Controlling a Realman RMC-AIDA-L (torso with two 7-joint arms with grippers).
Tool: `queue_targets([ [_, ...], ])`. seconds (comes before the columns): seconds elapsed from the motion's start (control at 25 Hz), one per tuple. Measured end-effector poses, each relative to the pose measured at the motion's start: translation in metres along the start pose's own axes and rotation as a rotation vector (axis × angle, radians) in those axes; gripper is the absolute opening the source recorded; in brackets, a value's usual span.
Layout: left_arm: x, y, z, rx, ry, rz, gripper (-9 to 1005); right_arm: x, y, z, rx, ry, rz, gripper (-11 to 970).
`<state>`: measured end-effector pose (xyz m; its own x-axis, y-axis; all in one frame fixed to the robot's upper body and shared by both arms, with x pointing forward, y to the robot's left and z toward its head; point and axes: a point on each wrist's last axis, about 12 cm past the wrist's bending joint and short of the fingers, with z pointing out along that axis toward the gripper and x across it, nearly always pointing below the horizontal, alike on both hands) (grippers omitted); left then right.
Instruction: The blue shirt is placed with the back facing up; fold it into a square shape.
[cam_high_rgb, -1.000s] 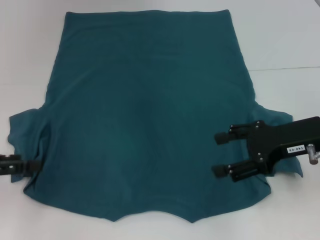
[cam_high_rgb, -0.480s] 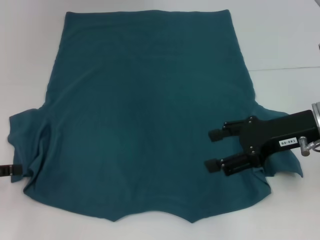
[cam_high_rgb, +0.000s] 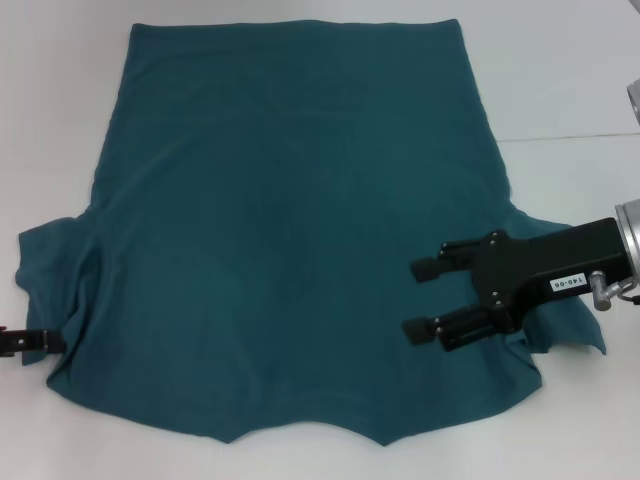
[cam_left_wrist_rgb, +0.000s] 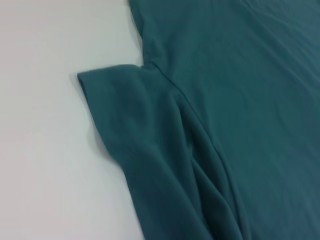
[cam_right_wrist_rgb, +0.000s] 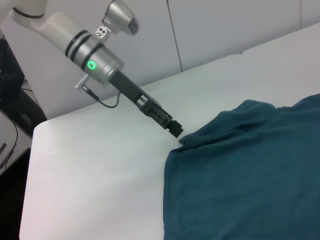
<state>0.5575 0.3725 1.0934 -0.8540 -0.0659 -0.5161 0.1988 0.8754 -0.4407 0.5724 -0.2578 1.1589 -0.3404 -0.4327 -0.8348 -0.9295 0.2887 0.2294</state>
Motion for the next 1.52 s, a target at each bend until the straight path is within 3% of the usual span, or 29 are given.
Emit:
queue_targets([
  [0.24,-0.007,-0.003,0.01,-0.037,-0.005,0.003,839,-0.001,0.0,0.001,-0.003,0.0,-0.002,942],
  [1.52,-0.007,-0.007,0.02,-0.075,0.026,0.038,828,0.0,-0.002,0.004,0.013,-0.006,-0.001,941],
])
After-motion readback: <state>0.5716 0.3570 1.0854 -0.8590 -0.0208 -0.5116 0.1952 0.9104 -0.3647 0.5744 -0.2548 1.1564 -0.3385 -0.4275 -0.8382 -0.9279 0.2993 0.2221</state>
